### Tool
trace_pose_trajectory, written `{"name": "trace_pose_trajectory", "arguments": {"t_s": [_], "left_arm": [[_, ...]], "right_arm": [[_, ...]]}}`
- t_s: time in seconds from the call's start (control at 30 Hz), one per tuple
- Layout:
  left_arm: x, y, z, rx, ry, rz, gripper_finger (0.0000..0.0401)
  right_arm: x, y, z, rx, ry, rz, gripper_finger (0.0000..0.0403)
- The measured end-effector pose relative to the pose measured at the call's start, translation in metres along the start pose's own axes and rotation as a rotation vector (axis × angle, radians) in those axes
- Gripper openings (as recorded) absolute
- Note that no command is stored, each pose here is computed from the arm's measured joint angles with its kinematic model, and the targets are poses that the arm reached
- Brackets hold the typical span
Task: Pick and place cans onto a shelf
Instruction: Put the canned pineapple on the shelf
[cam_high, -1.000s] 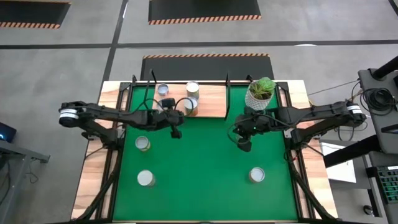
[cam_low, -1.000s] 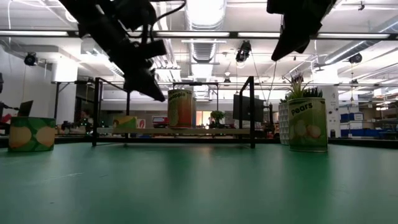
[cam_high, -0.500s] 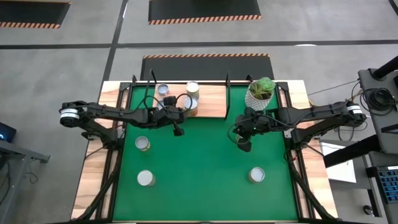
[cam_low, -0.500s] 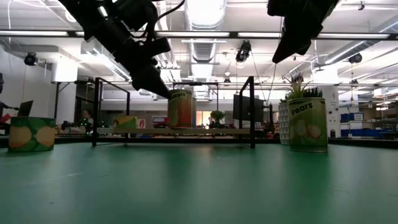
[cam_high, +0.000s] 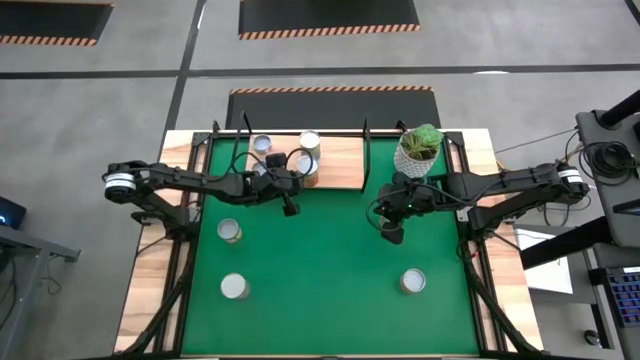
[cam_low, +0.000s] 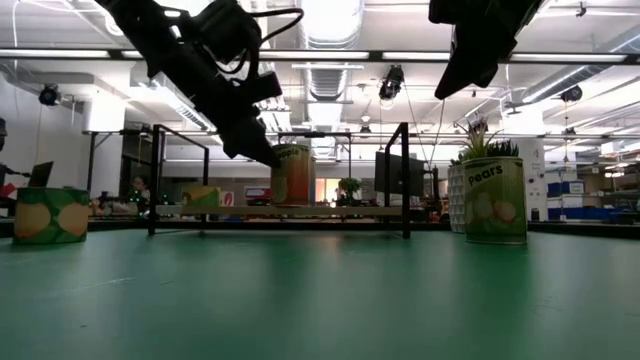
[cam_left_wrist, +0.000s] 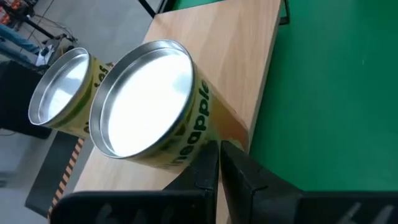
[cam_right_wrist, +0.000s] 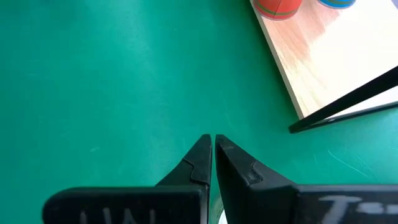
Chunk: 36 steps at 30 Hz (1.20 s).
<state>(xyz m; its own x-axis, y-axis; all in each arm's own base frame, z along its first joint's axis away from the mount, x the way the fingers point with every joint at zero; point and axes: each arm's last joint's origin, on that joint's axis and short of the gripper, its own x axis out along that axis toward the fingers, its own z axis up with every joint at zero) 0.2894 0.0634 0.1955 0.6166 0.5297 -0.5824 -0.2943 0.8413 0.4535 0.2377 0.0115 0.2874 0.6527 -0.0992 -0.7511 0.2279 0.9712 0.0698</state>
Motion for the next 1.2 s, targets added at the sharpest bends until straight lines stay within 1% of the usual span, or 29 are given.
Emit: {"name": "trace_pose_trajectory", "arguments": {"t_s": [0.3,0.5,0.63,0.7,0.77,0.97,1.07,1.2], "left_arm": [[0.0,0.001,0.006,-0.017,-0.055,0.014,0.0],[-0.007,0.001,0.0,0.04,0.009,0.003,0.0],[-0.004,0.007,-0.009,0.06,0.081,0.069,0.0],[0.001,0.01,-0.01,0.042,0.071,0.088,0.0],[0.005,0.01,-0.011,0.036,0.069,0.077,0.0],[0.006,0.011,-0.008,0.019,0.037,0.078,0.0],[0.006,0.011,-0.007,0.009,0.025,0.082,0.0],[0.006,0.011,-0.008,0.008,0.032,0.08,0.0]], "right_arm": [[0.0,0.0,0.0,0.0,0.0,0.0,0.0009],[0.0,0.0,0.0,0.0,0.001,0.0,0.0009],[0.0,0.0,-0.002,0.012,0.017,-0.004,0.0009],[0.0,-0.001,-0.003,0.019,0.03,-0.008,0.0009],[0.0,-0.001,-0.005,0.024,0.05,-0.014,0.0009],[0.0,-0.002,-0.008,0.033,0.086,-0.025,0.0011],[0.0,-0.003,-0.009,0.032,0.095,-0.027,0.0026],[-0.001,-0.004,-0.013,0.035,0.136,-0.039,0.0075]]}}
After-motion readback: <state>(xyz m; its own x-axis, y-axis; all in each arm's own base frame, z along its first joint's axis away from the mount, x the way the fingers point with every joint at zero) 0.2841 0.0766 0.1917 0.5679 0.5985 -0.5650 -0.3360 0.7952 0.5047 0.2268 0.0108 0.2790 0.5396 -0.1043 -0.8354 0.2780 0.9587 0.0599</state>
